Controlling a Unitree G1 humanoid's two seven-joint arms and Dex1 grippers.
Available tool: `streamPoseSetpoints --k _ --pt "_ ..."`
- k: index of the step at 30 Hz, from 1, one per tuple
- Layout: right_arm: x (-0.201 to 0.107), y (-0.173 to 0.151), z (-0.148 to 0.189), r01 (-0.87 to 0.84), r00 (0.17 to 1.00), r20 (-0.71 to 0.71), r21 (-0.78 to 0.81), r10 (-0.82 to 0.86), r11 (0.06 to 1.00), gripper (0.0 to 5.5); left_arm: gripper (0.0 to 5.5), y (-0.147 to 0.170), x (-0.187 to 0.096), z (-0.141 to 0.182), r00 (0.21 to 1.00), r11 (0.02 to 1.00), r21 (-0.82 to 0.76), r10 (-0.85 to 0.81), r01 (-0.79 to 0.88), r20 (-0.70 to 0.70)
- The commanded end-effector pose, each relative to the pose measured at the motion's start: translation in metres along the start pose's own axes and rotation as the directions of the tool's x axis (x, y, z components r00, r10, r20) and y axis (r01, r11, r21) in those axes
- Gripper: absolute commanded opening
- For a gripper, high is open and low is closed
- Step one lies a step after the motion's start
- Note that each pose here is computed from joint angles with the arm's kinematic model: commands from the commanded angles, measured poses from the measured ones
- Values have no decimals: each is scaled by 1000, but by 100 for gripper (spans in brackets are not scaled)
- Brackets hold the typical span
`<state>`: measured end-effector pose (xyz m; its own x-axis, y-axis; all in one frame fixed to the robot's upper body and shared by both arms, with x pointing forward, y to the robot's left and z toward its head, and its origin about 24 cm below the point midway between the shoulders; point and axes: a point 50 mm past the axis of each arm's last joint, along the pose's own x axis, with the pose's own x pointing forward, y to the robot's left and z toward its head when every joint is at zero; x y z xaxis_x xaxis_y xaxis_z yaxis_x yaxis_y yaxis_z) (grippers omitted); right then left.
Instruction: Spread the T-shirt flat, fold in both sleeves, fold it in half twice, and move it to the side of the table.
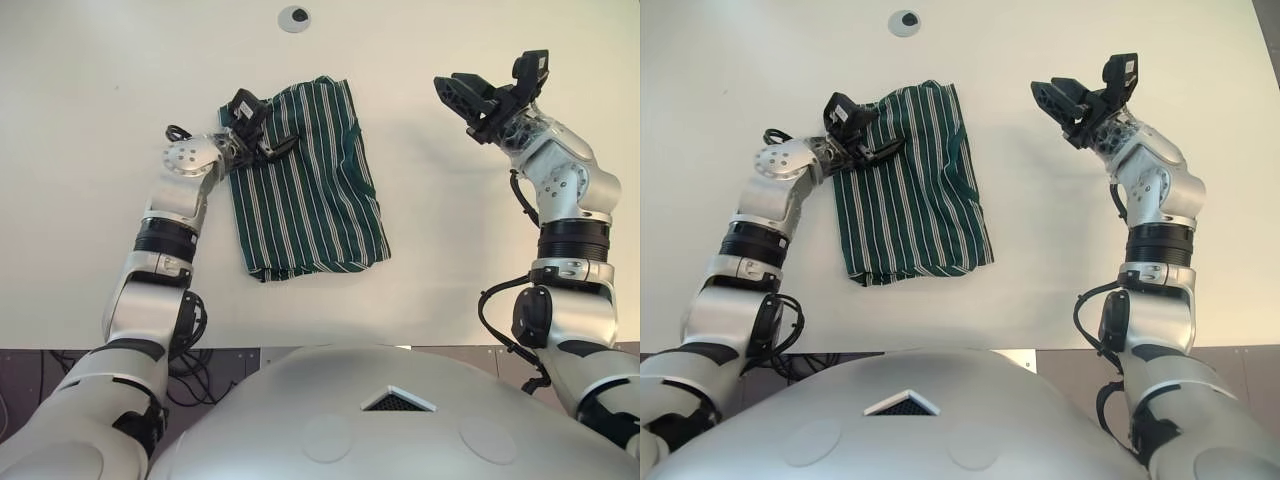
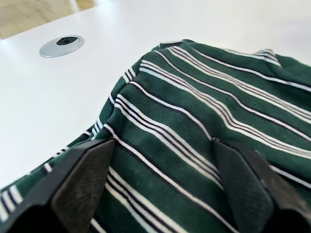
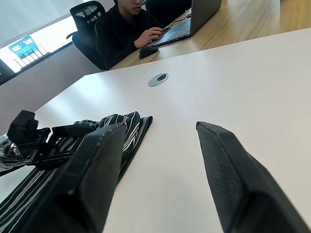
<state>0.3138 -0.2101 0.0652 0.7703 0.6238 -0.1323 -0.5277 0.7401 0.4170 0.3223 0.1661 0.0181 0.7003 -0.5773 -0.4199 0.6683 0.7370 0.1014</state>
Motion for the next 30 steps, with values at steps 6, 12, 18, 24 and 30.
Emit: streamPoseSetpoints --k 6,12,18,24,30 --pt "9 11 -4 -33 999 -7 1 33 999 265 364 -21 46 20 998 998 -24 -61 60 -32" --pt "-17 21 -3 -10 999 -36 -23 10 1000 265 364 4 16 66 973 988 -129 -49 80 226" --pt "-95 72 -22 35 987 -155 35 -29 999 265 397 13 -94 66 991 988 -156 24 -4 129" --pt "-135 110 -52 174 948 -301 236 -98 956 265 427 -14 -176 23 882 752 -623 -423 213 -209" --pt "-138 108 -73 237 901 -431 396 -48 887 265 427 -31 -183 -9 845 624 -770 -477 130 -243"
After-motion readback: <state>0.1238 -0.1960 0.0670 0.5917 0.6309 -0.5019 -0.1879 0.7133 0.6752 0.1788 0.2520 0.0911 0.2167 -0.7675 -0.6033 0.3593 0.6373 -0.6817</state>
